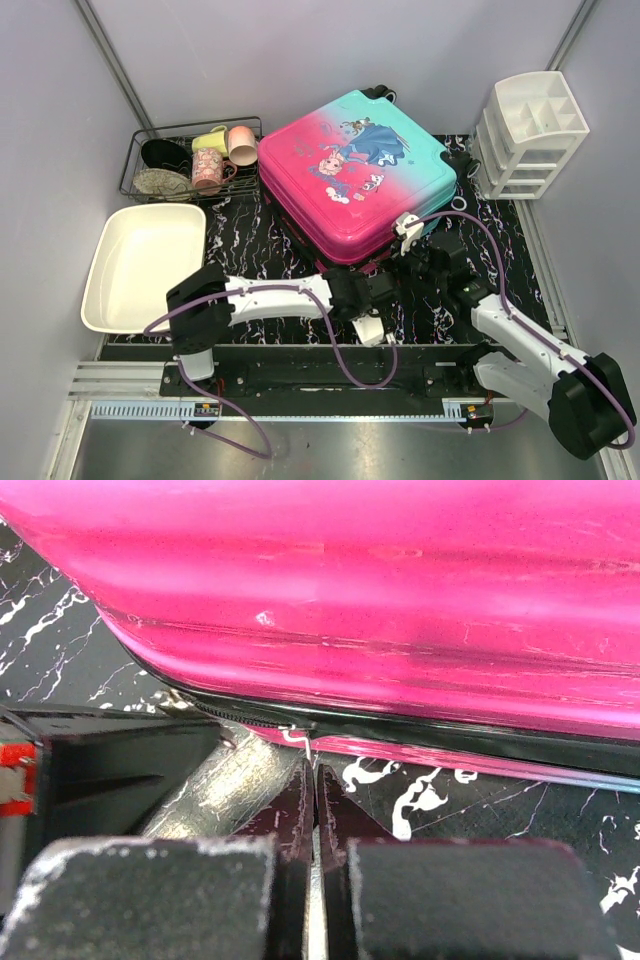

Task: Open, take out, and arrange the luggage

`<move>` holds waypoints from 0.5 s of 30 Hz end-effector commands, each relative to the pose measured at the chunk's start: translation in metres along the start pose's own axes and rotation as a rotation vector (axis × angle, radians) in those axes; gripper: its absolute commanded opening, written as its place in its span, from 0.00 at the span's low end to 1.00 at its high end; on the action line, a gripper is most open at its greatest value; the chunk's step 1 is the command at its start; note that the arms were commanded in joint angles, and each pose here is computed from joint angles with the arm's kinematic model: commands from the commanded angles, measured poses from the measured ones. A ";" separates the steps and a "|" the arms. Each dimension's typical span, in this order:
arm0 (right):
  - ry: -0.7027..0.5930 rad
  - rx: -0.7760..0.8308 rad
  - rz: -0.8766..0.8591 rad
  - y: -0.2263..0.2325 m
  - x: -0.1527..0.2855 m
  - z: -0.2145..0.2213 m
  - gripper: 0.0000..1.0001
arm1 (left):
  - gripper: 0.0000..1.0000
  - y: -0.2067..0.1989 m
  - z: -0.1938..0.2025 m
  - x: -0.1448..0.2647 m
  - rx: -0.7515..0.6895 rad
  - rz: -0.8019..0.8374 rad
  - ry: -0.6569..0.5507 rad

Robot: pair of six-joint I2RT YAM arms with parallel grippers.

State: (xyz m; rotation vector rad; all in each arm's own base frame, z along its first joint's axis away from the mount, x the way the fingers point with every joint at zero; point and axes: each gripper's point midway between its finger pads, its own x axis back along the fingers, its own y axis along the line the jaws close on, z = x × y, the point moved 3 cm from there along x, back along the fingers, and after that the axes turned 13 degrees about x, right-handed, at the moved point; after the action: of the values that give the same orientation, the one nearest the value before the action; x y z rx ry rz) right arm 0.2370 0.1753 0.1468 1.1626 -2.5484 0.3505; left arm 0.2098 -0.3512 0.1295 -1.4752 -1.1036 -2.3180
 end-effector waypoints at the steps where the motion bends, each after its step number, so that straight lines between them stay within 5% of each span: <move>1: 0.028 0.028 0.195 -0.040 0.002 0.000 0.00 | 0.00 -0.042 0.045 0.029 0.057 0.112 0.145; 15: 0.059 0.050 0.268 -0.054 0.015 0.009 0.00 | 0.00 -0.106 0.102 0.017 0.185 0.161 0.218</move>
State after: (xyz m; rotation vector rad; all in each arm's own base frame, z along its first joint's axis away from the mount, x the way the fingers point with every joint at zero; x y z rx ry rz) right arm 0.2394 0.1715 0.1459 1.1512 -2.5512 0.3627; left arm 0.2069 -0.2717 0.1236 -1.3588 -1.1530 -2.2337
